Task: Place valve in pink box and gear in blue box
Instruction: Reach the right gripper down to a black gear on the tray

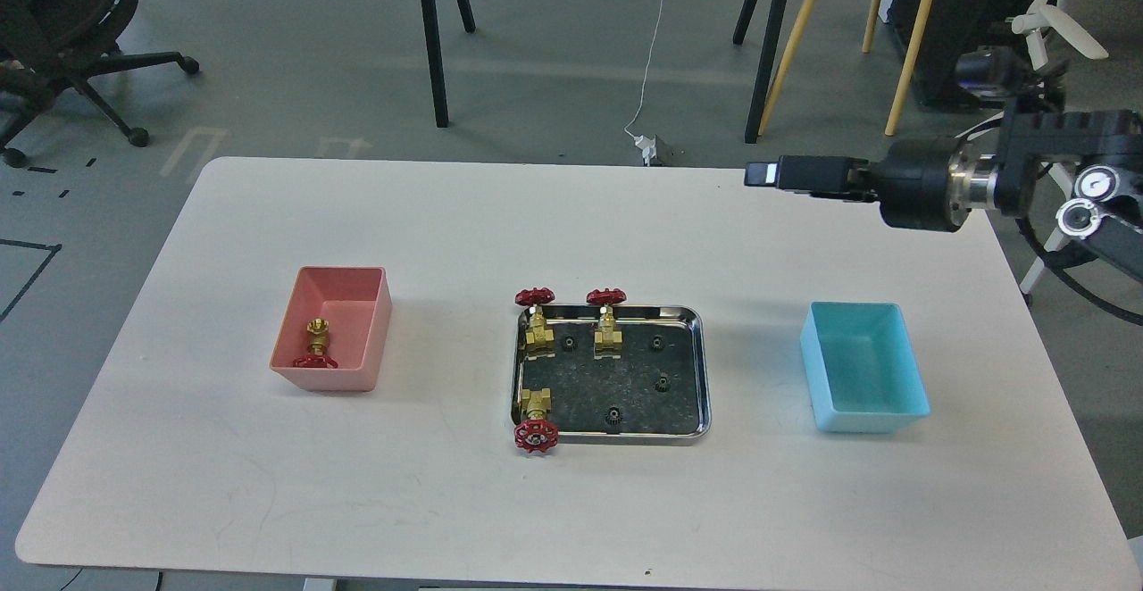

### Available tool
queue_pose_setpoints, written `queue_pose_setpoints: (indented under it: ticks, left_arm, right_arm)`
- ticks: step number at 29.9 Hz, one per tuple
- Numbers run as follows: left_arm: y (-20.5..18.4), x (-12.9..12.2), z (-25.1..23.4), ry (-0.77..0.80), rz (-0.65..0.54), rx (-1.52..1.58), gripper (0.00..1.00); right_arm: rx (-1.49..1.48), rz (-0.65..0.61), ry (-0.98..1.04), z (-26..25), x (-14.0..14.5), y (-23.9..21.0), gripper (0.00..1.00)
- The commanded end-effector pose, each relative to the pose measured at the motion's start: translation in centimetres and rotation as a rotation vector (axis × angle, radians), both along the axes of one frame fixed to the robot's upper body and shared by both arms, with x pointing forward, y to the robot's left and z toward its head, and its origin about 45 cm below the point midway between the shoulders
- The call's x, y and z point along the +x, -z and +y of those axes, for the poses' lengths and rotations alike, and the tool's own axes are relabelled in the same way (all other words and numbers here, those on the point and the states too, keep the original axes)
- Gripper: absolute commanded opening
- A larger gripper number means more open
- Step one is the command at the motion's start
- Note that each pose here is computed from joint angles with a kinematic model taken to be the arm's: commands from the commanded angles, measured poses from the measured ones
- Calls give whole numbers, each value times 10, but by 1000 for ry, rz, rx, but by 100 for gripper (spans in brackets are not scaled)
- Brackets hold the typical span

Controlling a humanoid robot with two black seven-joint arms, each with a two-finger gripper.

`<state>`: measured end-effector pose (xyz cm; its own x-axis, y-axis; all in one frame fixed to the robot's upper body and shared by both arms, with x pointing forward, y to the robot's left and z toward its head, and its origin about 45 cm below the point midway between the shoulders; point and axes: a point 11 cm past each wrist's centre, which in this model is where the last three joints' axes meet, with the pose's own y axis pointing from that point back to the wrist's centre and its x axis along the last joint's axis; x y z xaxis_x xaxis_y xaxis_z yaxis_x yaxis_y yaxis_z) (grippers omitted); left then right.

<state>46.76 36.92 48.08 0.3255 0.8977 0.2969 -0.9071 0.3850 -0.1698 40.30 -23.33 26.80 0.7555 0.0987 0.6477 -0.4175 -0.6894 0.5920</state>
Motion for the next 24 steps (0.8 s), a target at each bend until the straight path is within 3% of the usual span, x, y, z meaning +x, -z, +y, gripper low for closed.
queue_pose_setpoints:
  ticks: [1,13,24]
  left_arm:
    - [-14,1,-3,-4,-32,21,96]
    - [-29,4,8,-44,-57,15,96]
    - [-35,5,12,-56,-64,11,96]
  right_arm:
    - [-157,16,-163,38,-7,20,99]
    - [-417,69,-389,103,-25,106,99]
    - [-514,107,-401,101,-30,144,99]
